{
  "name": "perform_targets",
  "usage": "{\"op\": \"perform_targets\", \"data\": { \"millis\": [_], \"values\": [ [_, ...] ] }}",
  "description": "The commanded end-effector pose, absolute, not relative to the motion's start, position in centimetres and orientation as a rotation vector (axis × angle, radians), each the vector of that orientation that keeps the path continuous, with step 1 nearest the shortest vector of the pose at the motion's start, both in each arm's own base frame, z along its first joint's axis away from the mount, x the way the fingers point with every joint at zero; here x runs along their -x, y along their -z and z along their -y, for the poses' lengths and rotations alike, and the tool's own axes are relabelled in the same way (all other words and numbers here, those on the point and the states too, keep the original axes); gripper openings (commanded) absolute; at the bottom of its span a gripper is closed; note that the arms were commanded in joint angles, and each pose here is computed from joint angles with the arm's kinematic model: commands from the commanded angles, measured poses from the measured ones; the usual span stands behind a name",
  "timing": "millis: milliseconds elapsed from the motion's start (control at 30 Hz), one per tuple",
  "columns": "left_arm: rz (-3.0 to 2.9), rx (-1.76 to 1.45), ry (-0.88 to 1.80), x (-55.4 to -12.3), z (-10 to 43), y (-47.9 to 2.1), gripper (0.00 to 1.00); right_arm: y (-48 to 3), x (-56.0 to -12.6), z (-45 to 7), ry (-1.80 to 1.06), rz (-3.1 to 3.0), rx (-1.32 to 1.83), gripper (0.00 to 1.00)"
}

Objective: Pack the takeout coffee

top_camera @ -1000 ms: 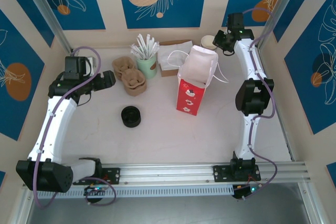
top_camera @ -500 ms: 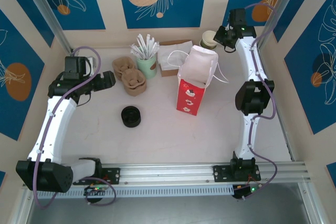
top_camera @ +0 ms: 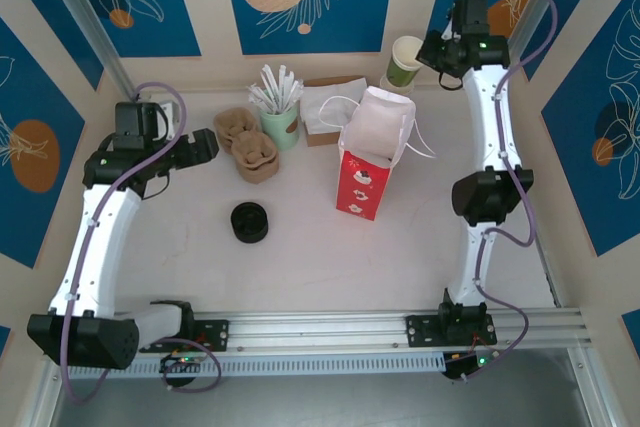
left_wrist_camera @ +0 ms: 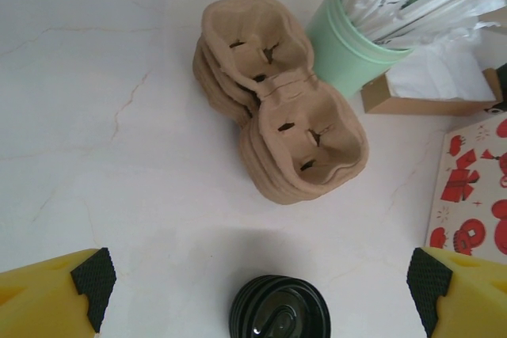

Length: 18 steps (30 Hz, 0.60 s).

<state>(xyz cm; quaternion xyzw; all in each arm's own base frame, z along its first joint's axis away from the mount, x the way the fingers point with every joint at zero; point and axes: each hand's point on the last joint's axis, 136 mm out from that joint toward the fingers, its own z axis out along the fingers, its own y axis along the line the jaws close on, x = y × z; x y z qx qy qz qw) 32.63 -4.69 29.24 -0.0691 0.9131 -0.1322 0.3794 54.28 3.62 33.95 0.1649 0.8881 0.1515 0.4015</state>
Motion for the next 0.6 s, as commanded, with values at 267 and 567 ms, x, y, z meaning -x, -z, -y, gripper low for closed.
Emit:
{"op": "perform_targets", "data": {
  "millis": [267, 567],
  "values": [
    [-2.254, 0.085, 0.482, -30.4, 6.8, -32.2, 0.95, -43.3, -41.6, -1.1, -0.323, -2.118, -0.431, 0.00],
    [-2.253, 0.047, 0.562, -29.5, 8.1, -31.3, 0.95, -39.8, -30.9, 0.3, -0.259, -2.178, -0.543, 0.00]
  ]
}}
